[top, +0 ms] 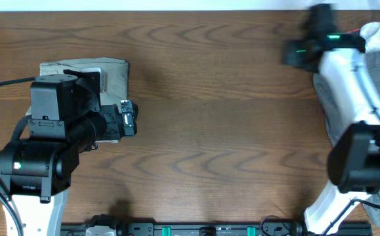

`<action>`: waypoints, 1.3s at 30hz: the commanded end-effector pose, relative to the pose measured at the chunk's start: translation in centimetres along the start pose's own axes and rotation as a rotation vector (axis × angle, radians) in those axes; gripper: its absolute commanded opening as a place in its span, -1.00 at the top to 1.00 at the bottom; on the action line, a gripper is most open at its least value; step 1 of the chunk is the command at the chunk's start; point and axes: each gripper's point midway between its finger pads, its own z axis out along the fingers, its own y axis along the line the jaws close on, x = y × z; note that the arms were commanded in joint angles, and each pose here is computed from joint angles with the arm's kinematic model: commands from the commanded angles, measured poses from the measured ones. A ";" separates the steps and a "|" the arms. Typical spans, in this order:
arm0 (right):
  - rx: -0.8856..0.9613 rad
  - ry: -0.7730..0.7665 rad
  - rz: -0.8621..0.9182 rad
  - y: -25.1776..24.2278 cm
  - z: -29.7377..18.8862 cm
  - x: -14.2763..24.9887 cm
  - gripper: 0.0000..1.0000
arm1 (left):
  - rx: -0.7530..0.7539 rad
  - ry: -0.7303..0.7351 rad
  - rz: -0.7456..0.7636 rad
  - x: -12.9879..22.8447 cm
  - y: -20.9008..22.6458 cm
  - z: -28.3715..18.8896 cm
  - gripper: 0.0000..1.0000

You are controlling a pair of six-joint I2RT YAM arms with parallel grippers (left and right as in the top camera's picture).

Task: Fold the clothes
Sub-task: 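Drag the grey trousers with the right gripper toward the table center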

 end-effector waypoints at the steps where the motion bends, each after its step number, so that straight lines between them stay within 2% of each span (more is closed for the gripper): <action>1: 0.068 0.034 0.070 -3.6 1.7 0.1 -0.36 | -0.005 -0.017 -0.008 -0.6 0.0 -0.2 -0.96; 7: 0.104 0.123 0.099 -5.7 6.5 1.9 -0.47 | -0.007 -0.002 -0.011 -0.7 0.0 0.3 -0.96; 12: 0.249 0.139 0.148 -8.0 9.2 3.1 -0.47 | -0.009 0.006 -0.013 -0.6 0.1 0.4 -0.96; 13: 0.276 0.136 0.160 -8.5 9.4 3.2 -0.40 | -0.009 0.008 -0.013 -0.5 0.1 0.4 -0.96; 14: 0.288 0.133 0.167 -8.7 9.6 3.2 -0.19 | -0.010 0.012 -0.014 -0.4 0.1 0.4 -0.96; 16: 0.277 0.134 0.168 -8.5 9.5 3.1 0.54 | -0.010 0.014 -0.014 -0.4 0.1 0.4 -0.96; 18: 0.210 0.137 0.163 -7.2 8.9 2.8 0.95 | -0.010 0.015 -0.014 -0.3 0.1 0.4 -0.96; 22: -0.099 0.134 0.059 -1.5 5.6 1.7 0.97 | -0.011 0.011 -0.013 -0.4 0.1 0.4 -0.96; 25: -0.400 0.111 -0.075 4.8 0.7 1.4 0.97 | -0.030 0.003 0.010 -0.5 0.5 0.3 -0.96; 29: -0.656 0.095 -0.238 12.1 -5.0 3.1 0.98 | -0.101 -0.057 0.015 -1.1 1.5 -1.0 -0.96; 34: -0.780 0.129 -0.459 19.3 -8.8 8.2 0.97 | -0.124 -0.162 0.025 -2.3 1.6 -3.6 -0.96; 37: -0.830 0.127 -0.591 22.3 -11.3 11.1 0.97 | -0.121 -0.202 0.029 -2.6 1.4 -4.8 -0.96; 39: -0.806 0.089 -0.648 23.1 -12.3 11.8 0.97 | -0.119 -0.212 0.030 -2.6 1.3 -5.1 -0.96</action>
